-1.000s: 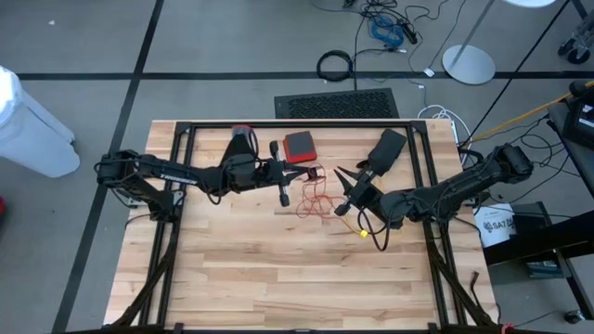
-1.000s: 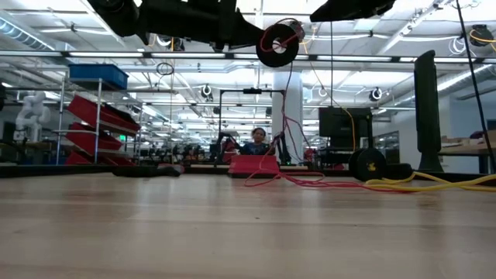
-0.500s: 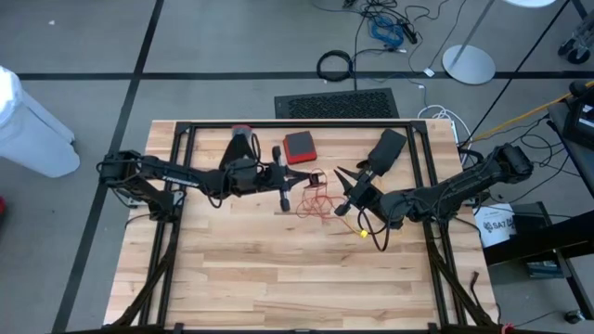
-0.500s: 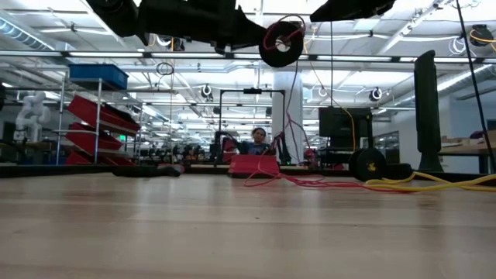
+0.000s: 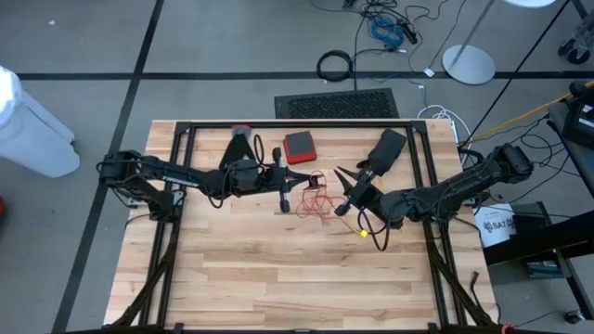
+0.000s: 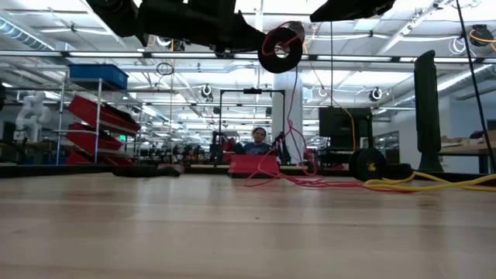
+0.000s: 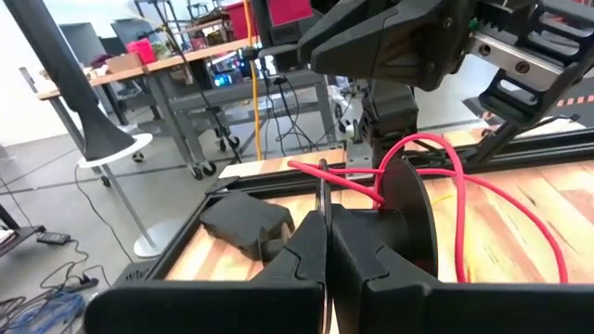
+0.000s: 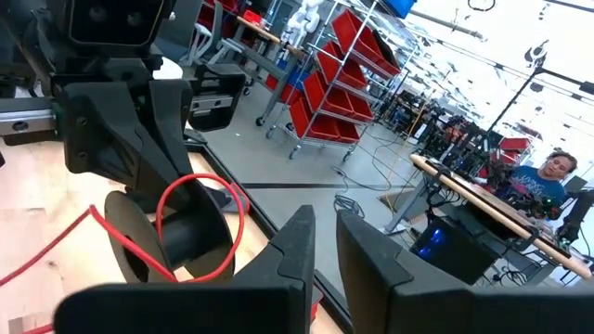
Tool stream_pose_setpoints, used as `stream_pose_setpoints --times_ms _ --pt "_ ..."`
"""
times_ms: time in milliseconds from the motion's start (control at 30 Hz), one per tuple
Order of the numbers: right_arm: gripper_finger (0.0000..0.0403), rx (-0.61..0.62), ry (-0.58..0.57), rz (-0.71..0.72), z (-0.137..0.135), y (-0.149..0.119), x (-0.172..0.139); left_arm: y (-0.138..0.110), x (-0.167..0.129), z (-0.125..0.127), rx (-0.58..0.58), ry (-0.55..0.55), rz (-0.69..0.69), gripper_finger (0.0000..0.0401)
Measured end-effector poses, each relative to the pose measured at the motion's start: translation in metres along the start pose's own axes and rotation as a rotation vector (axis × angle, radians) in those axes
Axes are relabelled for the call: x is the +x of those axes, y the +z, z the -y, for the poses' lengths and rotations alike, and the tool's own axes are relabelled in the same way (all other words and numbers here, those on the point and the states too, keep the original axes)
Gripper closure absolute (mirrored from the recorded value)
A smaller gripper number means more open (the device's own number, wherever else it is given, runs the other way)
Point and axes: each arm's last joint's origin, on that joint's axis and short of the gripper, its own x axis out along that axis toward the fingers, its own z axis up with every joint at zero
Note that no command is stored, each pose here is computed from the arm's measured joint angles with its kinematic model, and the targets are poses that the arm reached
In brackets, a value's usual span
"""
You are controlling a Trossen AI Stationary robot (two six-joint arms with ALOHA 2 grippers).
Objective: Coil cords
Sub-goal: Uncoil the red wire from the spool
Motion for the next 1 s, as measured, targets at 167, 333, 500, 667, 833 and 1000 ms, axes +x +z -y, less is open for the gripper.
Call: stream_pose_setpoints --times_ms 167,333,500,667,833,1000 --pt "0.0367 0.0 0.003 0.001 0.0 0.0 0.0 0.0 0.0 0.002 -0.001 -0.005 -0.002 0.0401" --pt "0.0367 0.012 0.003 0.002 0.0 0.0 0.0 0.0 0.0 0.003 0.0 -0.01 -0.007 0.0401" --pt "0.0367 0.053 0.002 0.003 0.0 0.0 0.0 -0.001 0.0 0.003 0.004 -0.013 -0.019 0.0401" --pt "0.0367 0.071 0.002 0.003 0.0 0.0 0.0 -0.001 0.0 0.004 0.004 -0.016 -0.021 0.0401" --pt "0.0367 0.072 0.039 -0.01 -0.003 -0.003 -0.002 -0.001 -0.001 0.007 0.005 -0.113 -0.004 0.0401" --pt "0.0367 -0.04 0.179 -0.075 -0.011 -0.017 -0.008 -0.005 -0.001 0.01 0.046 -0.208 -0.025 0.0401"
